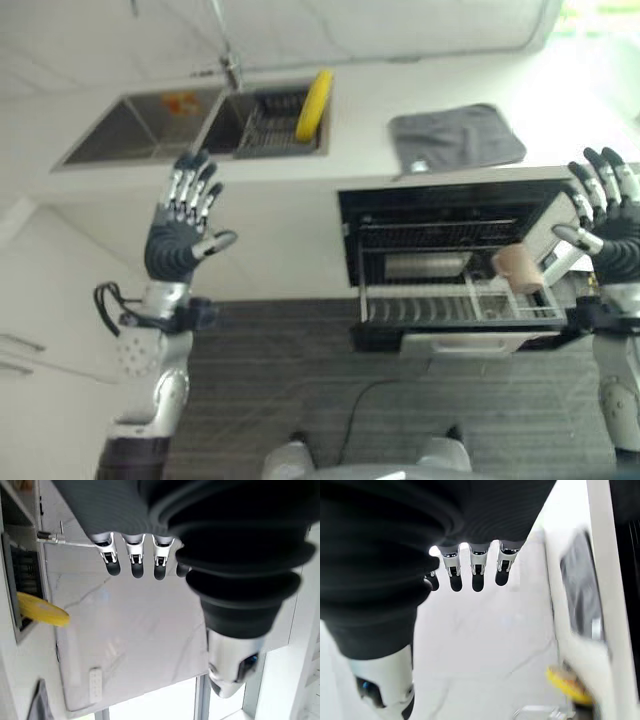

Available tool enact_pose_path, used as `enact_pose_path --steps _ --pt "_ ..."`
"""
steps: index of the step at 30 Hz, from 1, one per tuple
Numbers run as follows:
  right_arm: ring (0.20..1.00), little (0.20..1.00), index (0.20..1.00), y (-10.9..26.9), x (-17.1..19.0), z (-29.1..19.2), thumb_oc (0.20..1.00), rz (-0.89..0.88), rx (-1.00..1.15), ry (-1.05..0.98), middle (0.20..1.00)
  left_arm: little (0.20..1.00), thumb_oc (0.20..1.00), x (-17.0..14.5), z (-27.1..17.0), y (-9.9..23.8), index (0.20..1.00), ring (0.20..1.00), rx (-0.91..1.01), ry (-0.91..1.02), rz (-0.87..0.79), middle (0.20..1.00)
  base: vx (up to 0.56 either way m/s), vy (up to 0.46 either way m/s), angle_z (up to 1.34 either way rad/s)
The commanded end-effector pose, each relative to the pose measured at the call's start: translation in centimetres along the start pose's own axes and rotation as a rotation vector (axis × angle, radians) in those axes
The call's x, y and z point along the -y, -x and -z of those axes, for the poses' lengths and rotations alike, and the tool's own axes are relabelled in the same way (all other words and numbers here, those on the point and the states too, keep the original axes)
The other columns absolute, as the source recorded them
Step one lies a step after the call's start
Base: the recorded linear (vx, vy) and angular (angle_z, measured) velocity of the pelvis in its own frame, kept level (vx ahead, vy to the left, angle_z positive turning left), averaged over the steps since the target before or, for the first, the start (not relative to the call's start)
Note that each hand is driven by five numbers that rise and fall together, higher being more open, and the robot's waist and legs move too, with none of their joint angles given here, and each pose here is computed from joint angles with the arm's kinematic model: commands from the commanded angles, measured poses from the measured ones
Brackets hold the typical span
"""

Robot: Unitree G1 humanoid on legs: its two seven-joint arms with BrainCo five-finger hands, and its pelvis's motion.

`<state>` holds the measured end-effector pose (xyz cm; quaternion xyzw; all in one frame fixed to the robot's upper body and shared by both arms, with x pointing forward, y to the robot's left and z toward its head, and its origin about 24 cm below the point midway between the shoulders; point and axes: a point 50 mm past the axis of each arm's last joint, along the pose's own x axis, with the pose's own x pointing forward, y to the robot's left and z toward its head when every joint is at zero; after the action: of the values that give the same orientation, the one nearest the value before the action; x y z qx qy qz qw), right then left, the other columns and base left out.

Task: Place the dishes in the dishwasher.

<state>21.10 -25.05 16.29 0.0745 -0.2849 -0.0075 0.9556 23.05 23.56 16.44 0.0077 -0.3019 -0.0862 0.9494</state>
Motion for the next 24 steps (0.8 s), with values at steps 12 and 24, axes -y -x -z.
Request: enact_pose_path --steps 12,24 --pt "1.000 1.000 1.000 -2.2 -2.3 -0.4 1.000 -0.118 0.115 -0.133 1.000 1.000 1.000 2.0 -1.2 -1.0 1.000 1.000 0.099 0.028 0.072 1.000 0.02 0.178 0.15" --pt "1.000 1.000 1.000 -2.2 -2.1 -0.2 1.000 -0.135 0.082 -0.076 1.000 1.000 1.000 2.5 -0.2 -0.6 1.000 1.000 0.054 0.150 0.057 1.000 0.01 -0.116 -0.09"
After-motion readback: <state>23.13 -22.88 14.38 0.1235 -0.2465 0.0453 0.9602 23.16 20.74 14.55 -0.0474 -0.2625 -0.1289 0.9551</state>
